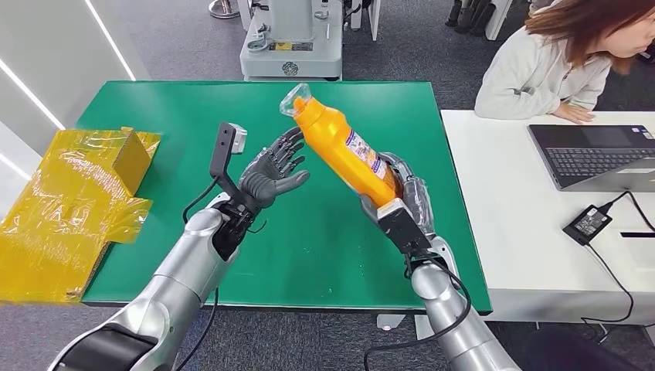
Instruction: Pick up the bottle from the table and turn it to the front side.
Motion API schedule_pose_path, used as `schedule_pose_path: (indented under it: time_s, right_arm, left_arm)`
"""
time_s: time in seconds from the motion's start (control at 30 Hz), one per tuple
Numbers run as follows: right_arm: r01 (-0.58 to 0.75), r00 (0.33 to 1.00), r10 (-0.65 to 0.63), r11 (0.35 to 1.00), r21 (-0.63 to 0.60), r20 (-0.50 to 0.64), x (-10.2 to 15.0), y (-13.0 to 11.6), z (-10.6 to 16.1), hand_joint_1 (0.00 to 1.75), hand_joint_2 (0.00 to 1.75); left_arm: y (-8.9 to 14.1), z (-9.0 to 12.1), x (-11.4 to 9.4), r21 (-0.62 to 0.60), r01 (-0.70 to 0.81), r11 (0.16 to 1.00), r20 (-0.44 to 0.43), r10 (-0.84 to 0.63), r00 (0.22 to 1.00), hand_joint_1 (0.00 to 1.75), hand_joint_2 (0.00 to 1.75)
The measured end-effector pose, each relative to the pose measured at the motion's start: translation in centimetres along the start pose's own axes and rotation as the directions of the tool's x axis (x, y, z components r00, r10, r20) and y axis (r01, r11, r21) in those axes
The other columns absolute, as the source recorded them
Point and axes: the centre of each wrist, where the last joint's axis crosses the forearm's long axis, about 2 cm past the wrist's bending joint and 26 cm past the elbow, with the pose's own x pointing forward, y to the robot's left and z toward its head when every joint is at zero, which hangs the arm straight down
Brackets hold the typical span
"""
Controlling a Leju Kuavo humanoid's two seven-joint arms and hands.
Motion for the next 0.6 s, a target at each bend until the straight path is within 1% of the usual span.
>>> schedule_pose_path:
  time_s: [0.33, 0.6]
  right_arm:
    - [0.018, 0.999, -0.018, 1.000, -0.011, 0.027, 2.3, 1.5, -2.6, 1.75, 1.75]
    - [0.042, 0.999, -0.042, 0.999, 0.005, 0.015, 2.9, 3.1, -3.1, 1.75, 1.75]
  left_arm:
    - [-1.1, -0.5, -0.1, -0.010, -0.059, 0.998, 0.003, 0.059, 0.998, 0.00, 1.75]
    - [-1.9, -1.2, 0.7, 0.010, -0.065, 0.998, 0.039, 0.065, 0.997, 0.00, 1.75]
